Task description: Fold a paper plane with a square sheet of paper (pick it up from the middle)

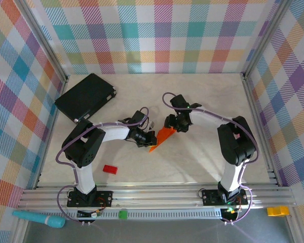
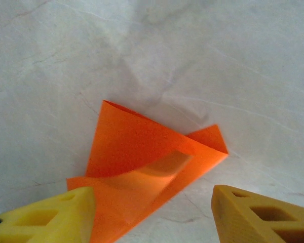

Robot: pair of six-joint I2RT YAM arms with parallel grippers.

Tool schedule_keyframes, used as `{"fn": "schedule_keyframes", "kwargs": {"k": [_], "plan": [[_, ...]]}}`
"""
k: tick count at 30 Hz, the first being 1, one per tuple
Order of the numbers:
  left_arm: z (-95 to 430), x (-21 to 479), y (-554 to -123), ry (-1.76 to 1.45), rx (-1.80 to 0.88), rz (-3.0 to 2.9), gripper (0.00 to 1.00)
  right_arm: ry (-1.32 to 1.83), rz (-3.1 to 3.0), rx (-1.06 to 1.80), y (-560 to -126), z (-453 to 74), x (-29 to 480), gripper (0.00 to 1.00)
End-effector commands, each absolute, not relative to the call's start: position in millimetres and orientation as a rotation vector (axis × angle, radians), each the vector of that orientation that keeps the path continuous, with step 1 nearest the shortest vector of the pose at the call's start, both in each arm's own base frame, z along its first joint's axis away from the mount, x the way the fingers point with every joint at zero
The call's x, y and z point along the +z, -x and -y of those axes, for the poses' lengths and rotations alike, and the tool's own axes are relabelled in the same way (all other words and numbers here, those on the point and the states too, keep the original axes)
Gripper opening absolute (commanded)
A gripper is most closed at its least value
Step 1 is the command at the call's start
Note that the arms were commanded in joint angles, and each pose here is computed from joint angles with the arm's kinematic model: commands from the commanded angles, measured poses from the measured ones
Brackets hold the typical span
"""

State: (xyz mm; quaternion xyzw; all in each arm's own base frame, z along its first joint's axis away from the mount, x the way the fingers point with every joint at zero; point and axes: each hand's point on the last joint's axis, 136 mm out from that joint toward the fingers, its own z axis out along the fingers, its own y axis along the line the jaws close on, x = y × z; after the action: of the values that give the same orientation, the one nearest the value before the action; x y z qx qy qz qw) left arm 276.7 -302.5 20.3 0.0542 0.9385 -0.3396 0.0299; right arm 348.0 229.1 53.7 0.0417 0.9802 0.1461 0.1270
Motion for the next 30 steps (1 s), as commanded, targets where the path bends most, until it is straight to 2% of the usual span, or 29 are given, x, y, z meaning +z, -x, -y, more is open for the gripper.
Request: {"fn": "schedule_keyframes", "kwargs": {"k": [1,14,20,30], "plan": [[294.9,8.6,-266.7,-0.161,-0.977,-2.97,0.0,-0.112,-2.91,0.435,-344.5,-233.9,46.3,0.61],[311.8,40.5,-281.7,-0.209,-1.048,-2.88,0.0,-0.142,-2.987,0.34,-339.0,-225.9,21.9,0.53],[325.8,58.4,-299.2,-0.233,-1.086,-2.806,0.03,-0.144,-3.005,0.338,-336.8,-226.2,14.4,0.51],[332.8,42.9,-307.6,-0.232,-1.074,-2.833,0.05,-0.155,-3.018,0.338,-330.4,-222.3,7.2,0.46]]}}
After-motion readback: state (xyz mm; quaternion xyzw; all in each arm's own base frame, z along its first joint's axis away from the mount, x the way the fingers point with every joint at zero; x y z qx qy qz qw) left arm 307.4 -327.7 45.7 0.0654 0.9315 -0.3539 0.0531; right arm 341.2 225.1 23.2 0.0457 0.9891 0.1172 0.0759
